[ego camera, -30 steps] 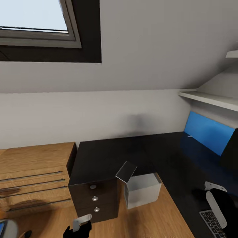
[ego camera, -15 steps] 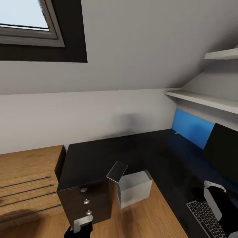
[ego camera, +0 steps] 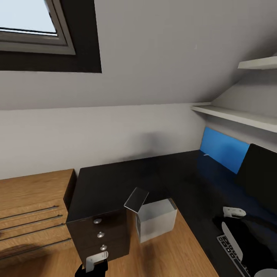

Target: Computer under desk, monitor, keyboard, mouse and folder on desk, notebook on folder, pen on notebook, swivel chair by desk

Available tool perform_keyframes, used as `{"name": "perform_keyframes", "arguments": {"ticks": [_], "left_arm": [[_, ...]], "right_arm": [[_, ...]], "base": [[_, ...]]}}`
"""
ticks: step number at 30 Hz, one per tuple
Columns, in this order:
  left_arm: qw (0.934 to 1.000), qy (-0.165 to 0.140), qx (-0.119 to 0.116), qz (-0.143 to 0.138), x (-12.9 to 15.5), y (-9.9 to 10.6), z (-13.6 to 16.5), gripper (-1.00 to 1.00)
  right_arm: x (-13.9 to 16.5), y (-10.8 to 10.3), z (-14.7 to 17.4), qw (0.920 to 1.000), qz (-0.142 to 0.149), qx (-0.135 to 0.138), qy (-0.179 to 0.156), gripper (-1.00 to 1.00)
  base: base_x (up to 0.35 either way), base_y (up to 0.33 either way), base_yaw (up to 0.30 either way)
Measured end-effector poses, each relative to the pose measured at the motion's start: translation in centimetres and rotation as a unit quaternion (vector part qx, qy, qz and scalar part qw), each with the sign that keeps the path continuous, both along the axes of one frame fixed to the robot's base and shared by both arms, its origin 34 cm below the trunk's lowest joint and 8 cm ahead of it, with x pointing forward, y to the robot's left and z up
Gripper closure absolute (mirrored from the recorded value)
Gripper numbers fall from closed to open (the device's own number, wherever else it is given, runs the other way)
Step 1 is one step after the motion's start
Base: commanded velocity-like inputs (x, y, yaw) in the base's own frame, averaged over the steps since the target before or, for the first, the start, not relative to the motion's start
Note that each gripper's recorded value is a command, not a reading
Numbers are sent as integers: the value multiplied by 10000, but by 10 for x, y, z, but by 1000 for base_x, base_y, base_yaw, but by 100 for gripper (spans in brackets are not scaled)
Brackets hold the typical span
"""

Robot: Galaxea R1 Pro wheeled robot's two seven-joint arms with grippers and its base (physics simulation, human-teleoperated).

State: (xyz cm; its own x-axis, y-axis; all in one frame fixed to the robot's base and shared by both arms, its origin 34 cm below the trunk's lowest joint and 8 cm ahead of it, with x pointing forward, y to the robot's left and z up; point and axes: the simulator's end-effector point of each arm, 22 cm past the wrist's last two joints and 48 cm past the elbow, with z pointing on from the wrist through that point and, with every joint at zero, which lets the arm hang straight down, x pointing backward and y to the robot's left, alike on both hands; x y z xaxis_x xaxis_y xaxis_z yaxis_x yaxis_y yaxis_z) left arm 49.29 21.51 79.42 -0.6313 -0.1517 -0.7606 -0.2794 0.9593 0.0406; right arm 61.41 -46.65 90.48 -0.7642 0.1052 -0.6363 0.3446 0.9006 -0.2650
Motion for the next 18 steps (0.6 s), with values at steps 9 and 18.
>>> {"name": "perform_keyframes", "arguments": {"ticks": [9,18], "left_arm": [[10000,15,12,2,-1,1,-1,-100],[9999,42,37,-160,-5,-8,-3,-100]], "right_arm": [[-2,-2,-2,10000,-32,1,26,100],[-8,-10,-13,9999,-113,-9,44,100]], "base": [[193,0,0],[223,0,0]]}}
